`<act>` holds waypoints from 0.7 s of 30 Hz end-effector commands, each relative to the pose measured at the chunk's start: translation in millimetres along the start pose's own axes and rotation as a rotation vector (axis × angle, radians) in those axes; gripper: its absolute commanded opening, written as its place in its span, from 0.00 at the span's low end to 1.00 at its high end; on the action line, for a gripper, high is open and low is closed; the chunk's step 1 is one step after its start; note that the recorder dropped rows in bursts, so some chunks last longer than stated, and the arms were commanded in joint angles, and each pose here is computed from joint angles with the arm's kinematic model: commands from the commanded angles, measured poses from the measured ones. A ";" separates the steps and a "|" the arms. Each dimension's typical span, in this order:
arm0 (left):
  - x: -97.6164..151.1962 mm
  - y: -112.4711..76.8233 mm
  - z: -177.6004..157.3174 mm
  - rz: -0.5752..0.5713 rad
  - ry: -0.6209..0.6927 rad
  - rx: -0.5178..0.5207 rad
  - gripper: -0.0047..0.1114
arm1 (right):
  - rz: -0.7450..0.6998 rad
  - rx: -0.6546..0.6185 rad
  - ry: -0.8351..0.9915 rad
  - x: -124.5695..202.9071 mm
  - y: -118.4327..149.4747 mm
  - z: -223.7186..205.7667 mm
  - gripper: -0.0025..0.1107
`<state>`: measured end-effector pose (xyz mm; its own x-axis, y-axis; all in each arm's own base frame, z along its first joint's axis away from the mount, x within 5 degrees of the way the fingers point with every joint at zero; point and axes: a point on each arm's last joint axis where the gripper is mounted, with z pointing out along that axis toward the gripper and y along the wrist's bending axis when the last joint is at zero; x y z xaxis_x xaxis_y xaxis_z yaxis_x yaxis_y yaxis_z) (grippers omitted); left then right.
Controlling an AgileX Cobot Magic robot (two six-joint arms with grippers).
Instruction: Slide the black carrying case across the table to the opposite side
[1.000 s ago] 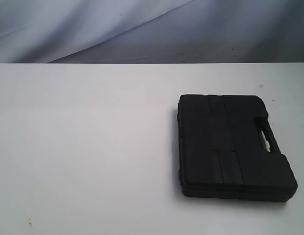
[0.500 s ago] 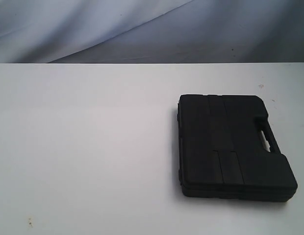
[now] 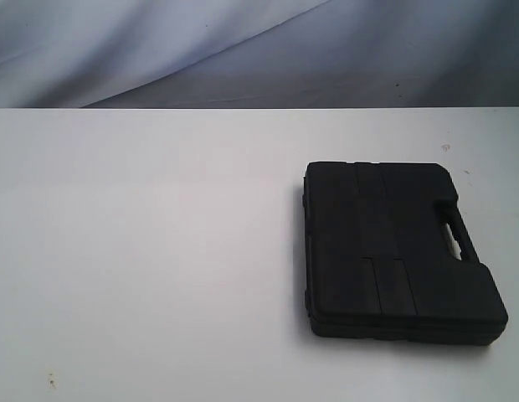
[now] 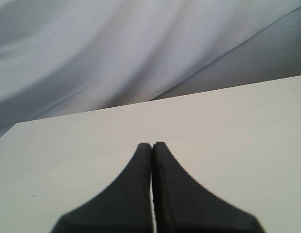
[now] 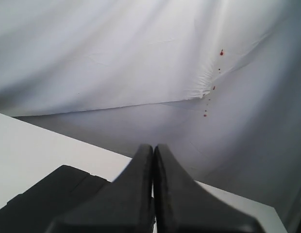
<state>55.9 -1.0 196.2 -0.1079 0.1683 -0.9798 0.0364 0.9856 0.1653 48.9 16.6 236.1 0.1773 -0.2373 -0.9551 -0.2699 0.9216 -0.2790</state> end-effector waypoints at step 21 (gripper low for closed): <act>0.1 0.0 0.1 -0.020 -0.011 -0.003 0.04 | 0.059 0.012 0.089 29.3 5.6 1.9 0.02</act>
<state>55.9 -1.0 196.2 -0.1079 0.1683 -0.9798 0.0364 0.9856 0.1653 54.2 16.2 209.1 0.0862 -0.1797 -0.9799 -0.2773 0.9404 -0.1969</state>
